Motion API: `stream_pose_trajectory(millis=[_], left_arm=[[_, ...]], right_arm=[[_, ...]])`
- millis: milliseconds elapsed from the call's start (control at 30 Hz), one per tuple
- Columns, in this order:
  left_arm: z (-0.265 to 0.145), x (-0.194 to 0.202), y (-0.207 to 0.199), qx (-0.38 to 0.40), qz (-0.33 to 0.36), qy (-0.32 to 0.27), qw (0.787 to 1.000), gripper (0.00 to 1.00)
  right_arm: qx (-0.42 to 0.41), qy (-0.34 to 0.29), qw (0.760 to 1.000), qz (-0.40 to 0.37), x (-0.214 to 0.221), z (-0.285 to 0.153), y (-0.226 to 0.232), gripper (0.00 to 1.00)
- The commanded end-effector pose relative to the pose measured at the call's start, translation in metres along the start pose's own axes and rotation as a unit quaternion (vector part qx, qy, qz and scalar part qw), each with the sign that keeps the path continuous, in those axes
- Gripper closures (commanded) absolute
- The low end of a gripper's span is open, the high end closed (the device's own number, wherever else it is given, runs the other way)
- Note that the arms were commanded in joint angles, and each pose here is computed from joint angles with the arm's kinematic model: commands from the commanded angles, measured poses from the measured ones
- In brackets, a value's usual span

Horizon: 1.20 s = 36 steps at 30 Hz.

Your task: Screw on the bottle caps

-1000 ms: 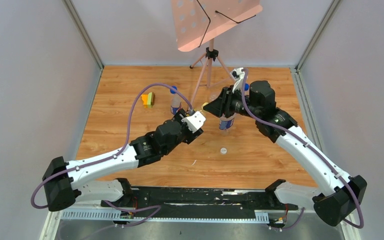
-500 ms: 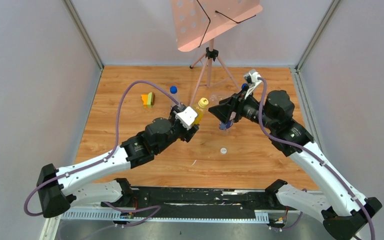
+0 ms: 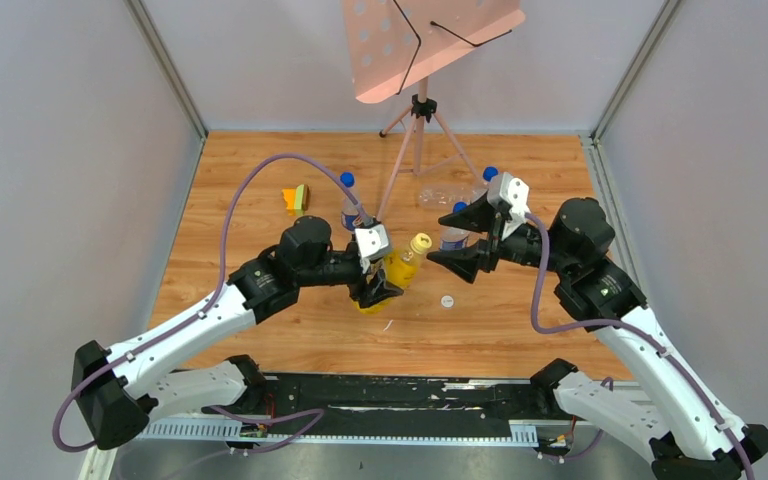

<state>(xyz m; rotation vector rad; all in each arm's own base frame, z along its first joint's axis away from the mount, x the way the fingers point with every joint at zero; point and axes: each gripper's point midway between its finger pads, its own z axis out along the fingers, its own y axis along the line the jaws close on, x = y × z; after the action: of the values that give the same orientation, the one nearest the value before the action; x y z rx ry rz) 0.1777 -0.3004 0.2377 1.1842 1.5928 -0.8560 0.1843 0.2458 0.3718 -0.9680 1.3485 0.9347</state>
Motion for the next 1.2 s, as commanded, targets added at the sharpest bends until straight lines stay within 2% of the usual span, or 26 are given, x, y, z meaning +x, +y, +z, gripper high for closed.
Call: stream_pose_trajectory(millis=[0, 300, 767, 933, 1033, 1167], left_arm=[[-0.005, -0.024, -0.035, 0.109, 0.019, -0.026, 0.994, 1.00], [-0.009, -0.028, -0.050, 0.156, 0.039, -0.035, 0.986, 1.00], [-0.010, -0.034, -0.052, 0.164, 0.047, -0.047, 0.984, 1.00], [-0.010, -0.037, -0.052, 0.163, 0.047, -0.051, 0.984, 1.00], [-0.009, -0.040, -0.048, 0.152, 0.047, -0.053, 0.986, 1.00], [-0.008, -0.047, -0.032, 0.099, 0.052, -0.050, 0.992, 1.00]], right_arm=[[-0.095, -0.024, 0.992, -0.081, -0.010, -0.006, 0.028, 0.35], [-0.135, -0.014, 0.987, -0.081, -0.002, -0.006, 0.038, 0.43], [-0.179, -0.004, 0.981, -0.072, 0.005, -0.007, 0.049, 0.54], [-0.182, 0.001, 0.981, -0.065, 0.007, -0.005, 0.048, 0.66], [-0.184, 0.006, 0.981, -0.052, 0.009, -0.003, 0.047, 0.77], [-0.176, 0.022, 0.984, -0.008, 0.011, 0.002, 0.043, 0.91]])
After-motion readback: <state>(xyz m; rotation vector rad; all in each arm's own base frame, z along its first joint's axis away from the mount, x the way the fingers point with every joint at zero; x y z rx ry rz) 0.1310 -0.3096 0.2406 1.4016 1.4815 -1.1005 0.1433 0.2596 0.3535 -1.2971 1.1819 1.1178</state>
